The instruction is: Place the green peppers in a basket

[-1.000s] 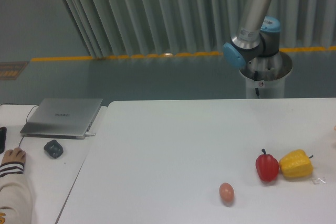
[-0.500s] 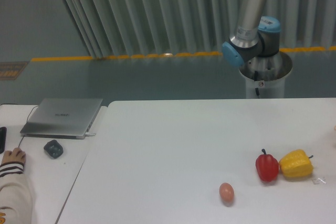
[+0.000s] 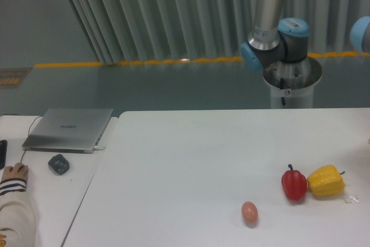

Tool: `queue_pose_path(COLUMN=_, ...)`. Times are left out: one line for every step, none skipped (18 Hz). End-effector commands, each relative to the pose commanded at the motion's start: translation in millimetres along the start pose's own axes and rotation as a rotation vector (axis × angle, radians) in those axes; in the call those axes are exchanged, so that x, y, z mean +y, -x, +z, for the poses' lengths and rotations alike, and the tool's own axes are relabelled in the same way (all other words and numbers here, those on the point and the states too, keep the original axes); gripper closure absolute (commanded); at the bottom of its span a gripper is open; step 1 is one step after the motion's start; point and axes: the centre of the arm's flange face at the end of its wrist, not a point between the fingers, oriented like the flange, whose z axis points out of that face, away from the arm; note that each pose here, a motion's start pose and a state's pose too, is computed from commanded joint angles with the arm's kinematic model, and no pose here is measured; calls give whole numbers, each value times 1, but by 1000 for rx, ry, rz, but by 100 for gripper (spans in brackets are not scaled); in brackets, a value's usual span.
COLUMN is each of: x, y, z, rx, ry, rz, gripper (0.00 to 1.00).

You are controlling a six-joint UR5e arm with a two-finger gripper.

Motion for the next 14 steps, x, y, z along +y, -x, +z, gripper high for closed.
queue_pose_path(x=-3, y=1, z=0, rx=1, ry=-1, rz=5, gripper=0)
queue_pose_path(x=-5, y=1, z=1, rx=3, ry=-1, rz=8, gripper=0)
queue_pose_path(x=-4, y=1, z=3, rx=7, ry=-3, rz=8, gripper=0)
queue_pose_path(x=-5, y=1, z=4, rx=14, ry=-5, rz=8, gripper=0)
queue_pose_path(x=-6, y=0, z=6, rx=20, ry=-8, rz=10, gripper=0)
queue_pose_path(x=-7, y=0, z=7, rx=22, ry=-10, rz=11, gripper=0)
queue_pose_path(x=-10, y=1, z=7, rx=22, ry=-11, rz=16, gripper=0)
queue_pose_path(x=-11, y=0, z=8, rx=24, ry=-11, rz=17, gripper=0)
queue_pose_path(x=-11, y=0, z=8, rx=24, ry=-11, rz=17, gripper=0)
queue_pose_path(x=-11, y=0, z=8, rx=24, ry=-11, rz=17, gripper=0)
queue_pose_path(x=-11, y=0, z=8, rx=24, ry=-11, rz=17, gripper=0)
queue_pose_path(x=-11, y=0, z=8, rx=25, ry=-12, rz=17, gripper=0)
queue_pose_path(x=-11, y=0, z=8, rx=25, ry=-12, rz=17, gripper=0)
queue_pose_path(x=-11, y=0, z=8, rx=25, ry=-12, rz=17, gripper=0)
